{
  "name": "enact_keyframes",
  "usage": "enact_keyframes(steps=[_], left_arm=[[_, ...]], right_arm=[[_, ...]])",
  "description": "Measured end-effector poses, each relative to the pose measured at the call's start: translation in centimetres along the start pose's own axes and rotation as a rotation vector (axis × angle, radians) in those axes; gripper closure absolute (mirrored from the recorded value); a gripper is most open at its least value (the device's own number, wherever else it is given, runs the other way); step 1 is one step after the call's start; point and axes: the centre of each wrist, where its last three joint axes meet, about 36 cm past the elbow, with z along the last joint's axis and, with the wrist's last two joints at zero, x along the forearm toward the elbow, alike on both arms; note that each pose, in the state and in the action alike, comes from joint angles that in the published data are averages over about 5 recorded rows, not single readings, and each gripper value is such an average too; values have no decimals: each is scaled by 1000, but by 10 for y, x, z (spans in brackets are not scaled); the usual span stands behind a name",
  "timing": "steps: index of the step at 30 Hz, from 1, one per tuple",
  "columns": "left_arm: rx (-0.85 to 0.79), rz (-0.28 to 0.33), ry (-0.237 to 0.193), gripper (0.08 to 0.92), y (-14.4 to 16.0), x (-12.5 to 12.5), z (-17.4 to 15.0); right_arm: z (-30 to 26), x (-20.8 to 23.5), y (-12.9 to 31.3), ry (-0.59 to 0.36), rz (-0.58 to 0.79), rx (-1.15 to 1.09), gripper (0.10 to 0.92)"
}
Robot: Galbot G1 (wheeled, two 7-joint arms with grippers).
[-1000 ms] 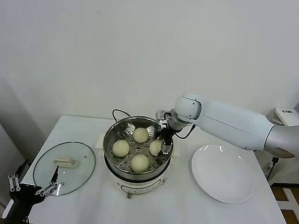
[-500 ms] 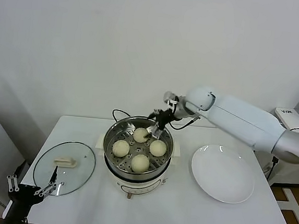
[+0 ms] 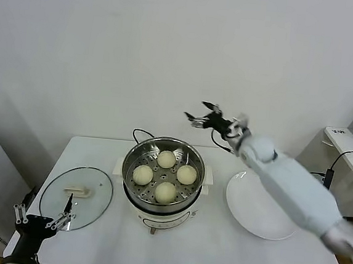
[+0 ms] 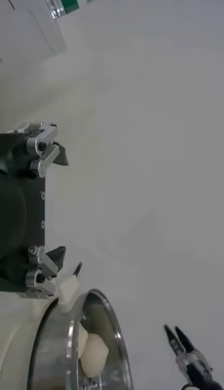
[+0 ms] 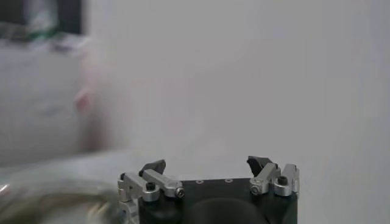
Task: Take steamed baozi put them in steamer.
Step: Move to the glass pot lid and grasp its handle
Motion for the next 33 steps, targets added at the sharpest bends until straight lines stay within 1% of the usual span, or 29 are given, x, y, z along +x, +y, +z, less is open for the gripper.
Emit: enact_keyframes(steps=[4,9,15,21,24,27,33], left_arm=[[-2,5,-6,177,-2,-2,-1],[-5,7,-13,177,-4,-5,-2],[-22,6,-11,177,-5,-8,1],[-64,4,-12,177,-4,-11,9],[-125,3,-19,177,-1,-14,18],[-228,3,-33,177,5,-16,31],[-528,19,-69,177,24,-20,69]], right_arm=[[38,45,5,-41,143,-95,200],[79,109,22,-52,272,-160,200],[112,181,58,-46,381,-223,200],[128,248,94,-30,453,-249,200],[132,276,108,-14,476,-250,200],[134,297,118,6,490,-249,200],[136,324,131,39,500,-238,200]])
